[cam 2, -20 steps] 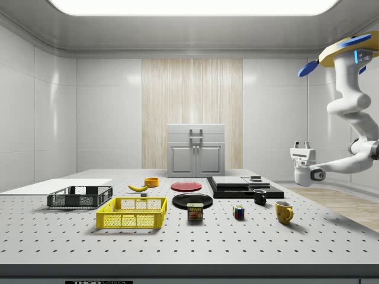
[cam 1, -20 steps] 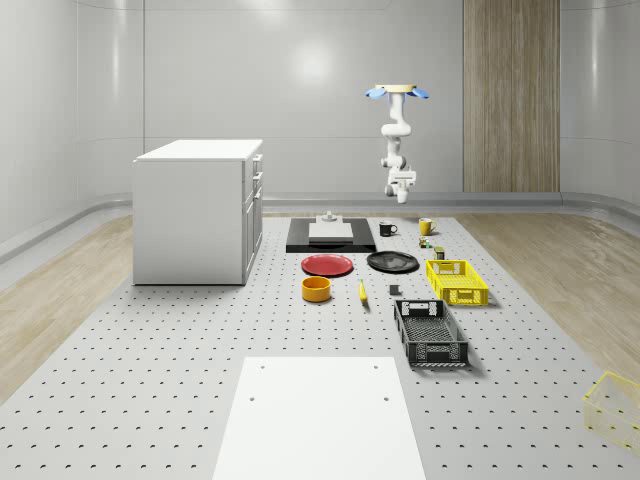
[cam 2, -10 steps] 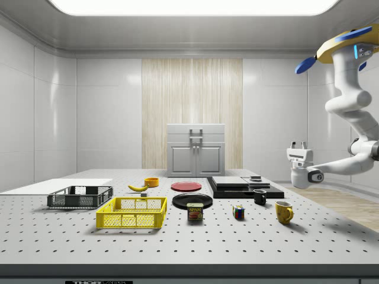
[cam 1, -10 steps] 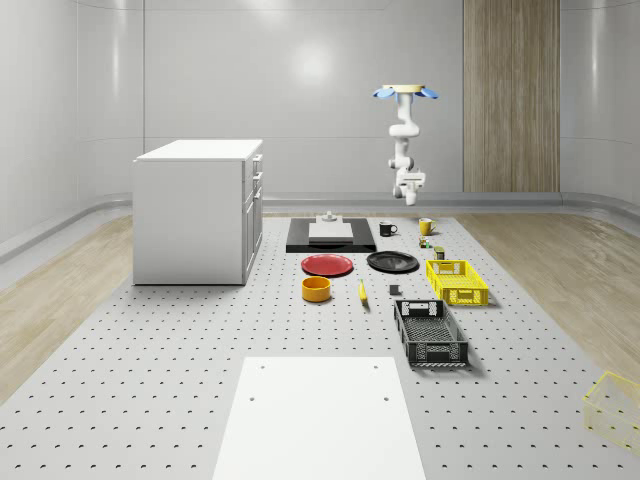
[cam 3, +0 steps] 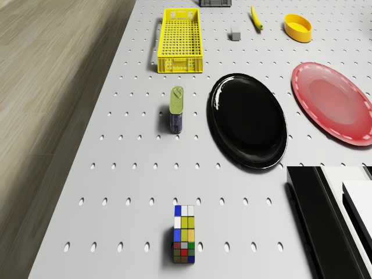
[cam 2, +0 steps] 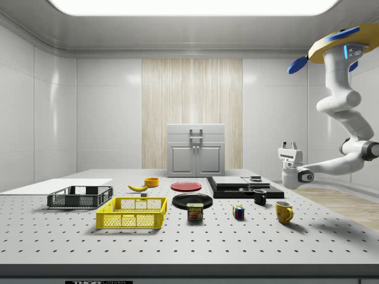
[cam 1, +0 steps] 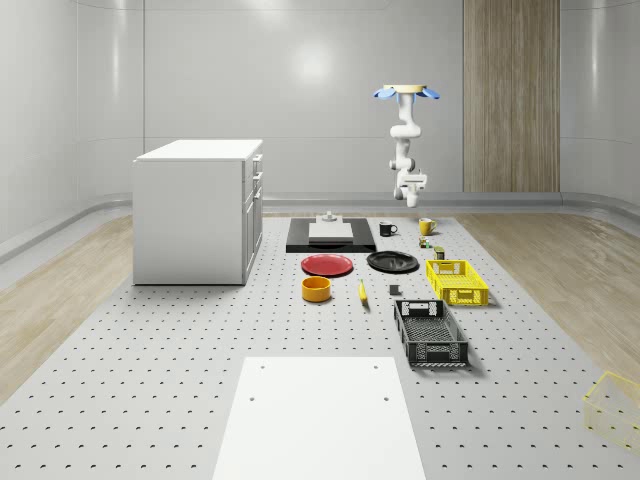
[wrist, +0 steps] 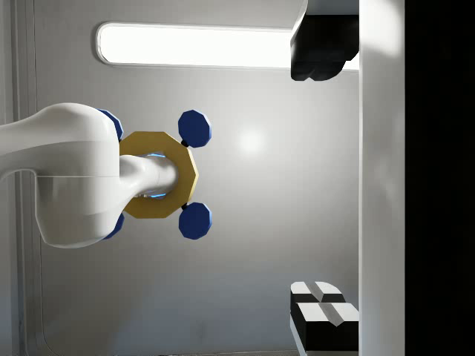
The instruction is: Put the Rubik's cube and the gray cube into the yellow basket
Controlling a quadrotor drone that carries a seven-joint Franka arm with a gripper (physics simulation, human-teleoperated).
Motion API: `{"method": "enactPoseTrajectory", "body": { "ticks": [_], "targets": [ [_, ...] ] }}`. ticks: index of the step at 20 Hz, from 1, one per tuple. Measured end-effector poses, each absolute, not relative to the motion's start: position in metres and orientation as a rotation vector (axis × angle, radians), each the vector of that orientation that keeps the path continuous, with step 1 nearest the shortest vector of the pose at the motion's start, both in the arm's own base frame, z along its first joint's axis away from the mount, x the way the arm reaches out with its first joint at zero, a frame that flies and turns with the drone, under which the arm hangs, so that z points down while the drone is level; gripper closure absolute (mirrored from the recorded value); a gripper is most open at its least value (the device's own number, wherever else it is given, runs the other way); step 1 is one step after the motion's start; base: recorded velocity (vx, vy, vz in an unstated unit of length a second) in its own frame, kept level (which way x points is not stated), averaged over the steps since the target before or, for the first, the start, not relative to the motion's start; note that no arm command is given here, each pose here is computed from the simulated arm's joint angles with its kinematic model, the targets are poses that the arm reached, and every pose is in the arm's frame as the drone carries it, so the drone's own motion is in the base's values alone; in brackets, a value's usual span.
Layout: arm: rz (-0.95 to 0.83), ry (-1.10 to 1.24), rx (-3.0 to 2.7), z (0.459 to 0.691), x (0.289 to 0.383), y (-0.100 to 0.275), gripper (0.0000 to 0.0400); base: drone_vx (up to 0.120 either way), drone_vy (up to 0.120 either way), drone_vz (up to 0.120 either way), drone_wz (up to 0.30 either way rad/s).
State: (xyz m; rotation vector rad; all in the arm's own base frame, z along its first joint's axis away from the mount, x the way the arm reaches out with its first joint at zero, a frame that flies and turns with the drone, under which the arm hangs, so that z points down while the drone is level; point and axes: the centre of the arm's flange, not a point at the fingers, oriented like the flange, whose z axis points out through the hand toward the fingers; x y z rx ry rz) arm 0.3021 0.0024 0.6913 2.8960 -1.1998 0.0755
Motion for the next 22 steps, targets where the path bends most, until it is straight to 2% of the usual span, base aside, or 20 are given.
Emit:
{"method": "enactPoseTrajectory", "body": {
  "ticks": [14,19,22],
  "targets": [
    [0.214,-1.119,2.695,0.688,0.3012,0.025,0.0000,0.120,0.000,0.000,0.000],
    [0.365,-0.999,2.402,0.675,0.3013,0.055,0.0000,0.120,0.000,-0.120,0.000],
    [0.491,-0.871,2.086,0.651,0.3019,0.079,0.0000,0.120,0.000,-0.120,0.000]
  ]
}}
